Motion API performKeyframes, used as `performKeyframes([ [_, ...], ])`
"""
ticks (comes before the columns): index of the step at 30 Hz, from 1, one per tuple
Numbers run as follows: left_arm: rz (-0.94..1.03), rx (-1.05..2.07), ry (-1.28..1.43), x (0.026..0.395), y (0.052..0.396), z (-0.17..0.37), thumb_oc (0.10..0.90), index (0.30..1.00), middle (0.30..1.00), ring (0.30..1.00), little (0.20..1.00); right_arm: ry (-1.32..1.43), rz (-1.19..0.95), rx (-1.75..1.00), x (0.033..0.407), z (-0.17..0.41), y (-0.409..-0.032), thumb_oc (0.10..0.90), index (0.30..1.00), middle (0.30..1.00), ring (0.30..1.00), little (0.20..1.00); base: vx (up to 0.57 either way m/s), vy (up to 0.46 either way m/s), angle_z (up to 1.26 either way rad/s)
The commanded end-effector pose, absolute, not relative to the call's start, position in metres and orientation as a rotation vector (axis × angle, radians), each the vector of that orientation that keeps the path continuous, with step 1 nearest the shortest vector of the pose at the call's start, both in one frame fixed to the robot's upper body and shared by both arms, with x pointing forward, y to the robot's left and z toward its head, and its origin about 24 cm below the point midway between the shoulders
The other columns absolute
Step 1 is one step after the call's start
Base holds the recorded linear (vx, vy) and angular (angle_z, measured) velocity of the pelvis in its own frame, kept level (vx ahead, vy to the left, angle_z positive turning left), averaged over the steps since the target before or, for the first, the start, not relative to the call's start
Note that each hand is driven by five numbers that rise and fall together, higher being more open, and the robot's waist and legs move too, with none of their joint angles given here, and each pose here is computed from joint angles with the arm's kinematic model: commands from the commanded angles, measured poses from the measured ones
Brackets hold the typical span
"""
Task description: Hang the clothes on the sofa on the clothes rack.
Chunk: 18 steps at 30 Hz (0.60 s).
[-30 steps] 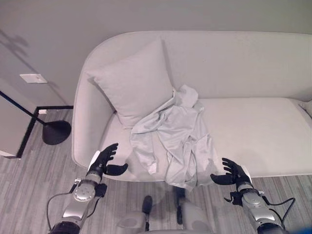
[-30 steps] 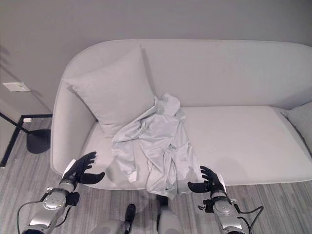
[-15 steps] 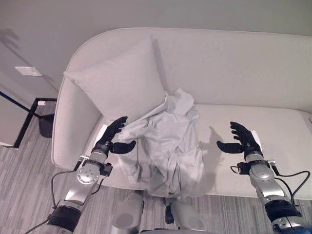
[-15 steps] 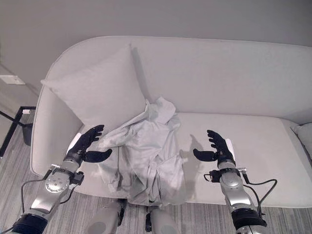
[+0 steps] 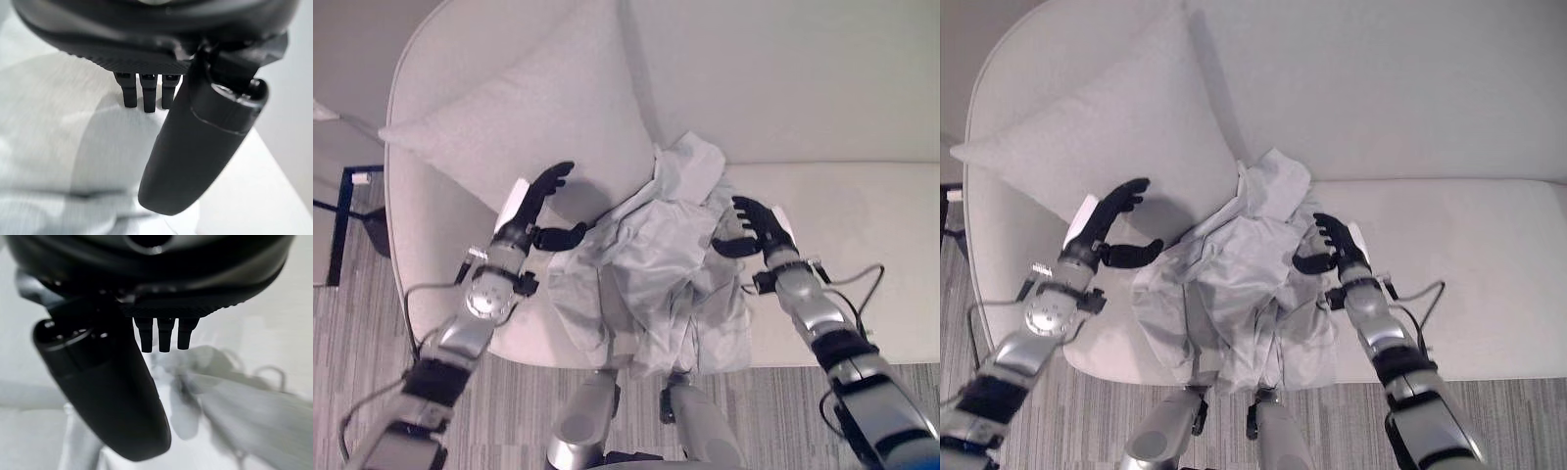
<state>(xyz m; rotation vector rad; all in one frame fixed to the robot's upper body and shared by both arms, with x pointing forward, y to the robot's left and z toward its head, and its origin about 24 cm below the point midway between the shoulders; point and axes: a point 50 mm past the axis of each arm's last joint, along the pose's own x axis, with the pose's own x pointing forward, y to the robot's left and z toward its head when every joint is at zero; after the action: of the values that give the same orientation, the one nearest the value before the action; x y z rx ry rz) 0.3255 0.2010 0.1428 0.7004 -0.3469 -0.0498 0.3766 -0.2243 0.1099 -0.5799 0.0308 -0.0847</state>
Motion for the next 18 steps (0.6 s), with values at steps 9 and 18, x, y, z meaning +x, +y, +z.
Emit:
performKeyframes([
  [9,0.015,0.877,-0.861,0.342,0.151,0.266,0.800,0.900,0.900,0.900,0.900,-0.073,-0.217,-0.578,0.416,0.192,-0.215,0.800,0.900,0.900,0.900,0.900,-0.03,0.023,0.11],
  [18,0.053,0.813,-0.938,0.339,0.140,0.288,0.800,0.900,0.900,0.900,0.900,0.130,-0.231,-0.564,0.417,0.152,-0.211,0.800,0.900,0.900,0.900,0.900,0.00,0.004,0.09],
])
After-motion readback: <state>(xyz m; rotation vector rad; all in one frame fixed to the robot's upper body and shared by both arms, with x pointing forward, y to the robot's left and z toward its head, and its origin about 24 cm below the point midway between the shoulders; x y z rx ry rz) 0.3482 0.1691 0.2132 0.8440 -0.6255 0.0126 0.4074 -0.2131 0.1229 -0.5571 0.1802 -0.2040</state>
